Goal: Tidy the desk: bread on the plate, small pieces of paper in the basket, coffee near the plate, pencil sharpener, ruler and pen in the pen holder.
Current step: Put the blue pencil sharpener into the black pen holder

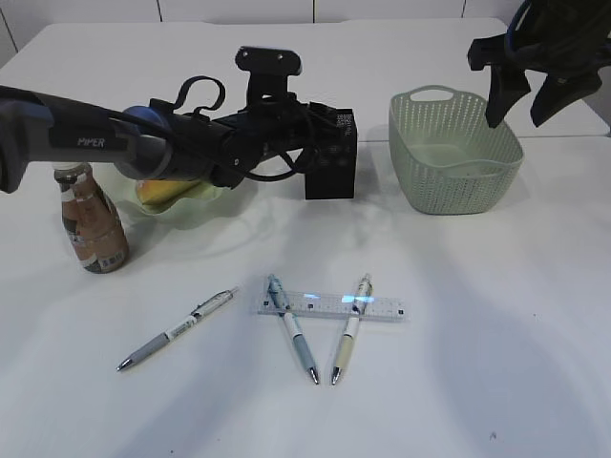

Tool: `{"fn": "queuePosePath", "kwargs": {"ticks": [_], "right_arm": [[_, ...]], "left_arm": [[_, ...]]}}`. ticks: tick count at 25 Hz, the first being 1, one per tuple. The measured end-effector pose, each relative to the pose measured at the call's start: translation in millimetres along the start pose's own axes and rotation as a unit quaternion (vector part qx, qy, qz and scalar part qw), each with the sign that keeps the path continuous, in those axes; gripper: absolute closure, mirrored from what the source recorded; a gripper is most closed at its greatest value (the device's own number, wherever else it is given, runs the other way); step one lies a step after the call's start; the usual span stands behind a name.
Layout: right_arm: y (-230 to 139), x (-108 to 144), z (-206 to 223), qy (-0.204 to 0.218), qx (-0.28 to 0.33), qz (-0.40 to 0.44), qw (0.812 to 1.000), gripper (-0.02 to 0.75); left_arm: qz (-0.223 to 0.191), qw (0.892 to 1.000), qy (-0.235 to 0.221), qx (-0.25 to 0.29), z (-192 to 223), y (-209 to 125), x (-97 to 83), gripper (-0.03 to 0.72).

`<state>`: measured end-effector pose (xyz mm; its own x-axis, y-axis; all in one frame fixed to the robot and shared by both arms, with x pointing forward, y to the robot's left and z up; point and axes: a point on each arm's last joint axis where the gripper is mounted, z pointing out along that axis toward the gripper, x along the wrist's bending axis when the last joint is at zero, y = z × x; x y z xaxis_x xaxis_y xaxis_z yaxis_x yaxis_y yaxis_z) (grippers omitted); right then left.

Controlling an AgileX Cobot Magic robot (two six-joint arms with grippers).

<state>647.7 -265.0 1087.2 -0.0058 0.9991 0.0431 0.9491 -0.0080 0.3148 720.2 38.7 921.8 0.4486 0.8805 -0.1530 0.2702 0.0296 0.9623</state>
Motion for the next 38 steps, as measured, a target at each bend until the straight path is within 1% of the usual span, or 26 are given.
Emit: {"fn": "queuePosePath", "kwargs": {"ticks": [5, 8, 11, 21, 27, 30, 33, 34, 38], "right_arm": [[0, 0, 0, 0.0, 0.0, 0.0, 1.0, 0.312], [0, 0, 0, 0.0, 0.0, 0.0, 1.0, 0.312], [0, 0, 0, 0.0, 0.0, 0.0, 1.0, 0.312], [0, 0, 0, 0.0, 0.0, 0.0, 1.0, 0.312], [0, 0, 0, 0.0, 0.0, 0.0, 1.0, 0.312], [0, 0, 0, 0.0, 0.0, 0.0, 1.0, 0.312], [0, 0, 0, 0.0, 0.0, 0.001, 1.0, 0.312], [0, 0, 0, 0.0, 0.0, 0.001, 1.0, 0.312], [0, 0, 0, 0.0, 0.0, 0.0, 1.0, 0.312]], "left_arm": [[-0.007, 1.0, -0.005, -0.01, 0, 1, -3.9, 0.379], [-0.007, 1.0, -0.014, -0.018, 0, 2, -12.4, 0.379], [-0.007, 1.0, -0.019, -0.021, 0, 2, -17.1, 0.379], [-0.008, 1.0, -0.019, -0.021, 0, 0, -16.7, 0.379], [-0.009, 0.999, -0.021, -0.035, 0, 3, -17.2, 0.376], [-0.01, 0.999, -0.023, -0.043, 0, 4, -17.5, 0.344], [-0.01, 0.999, -0.023, -0.045, 0, 4, -17.5, 0.266], [-0.01, 0.999, -0.023, -0.045, 0, 3, -17.4, 0.251], [-0.01, 0.999, -0.023, -0.04, 2, -3, -16.5, 0.225]]}}
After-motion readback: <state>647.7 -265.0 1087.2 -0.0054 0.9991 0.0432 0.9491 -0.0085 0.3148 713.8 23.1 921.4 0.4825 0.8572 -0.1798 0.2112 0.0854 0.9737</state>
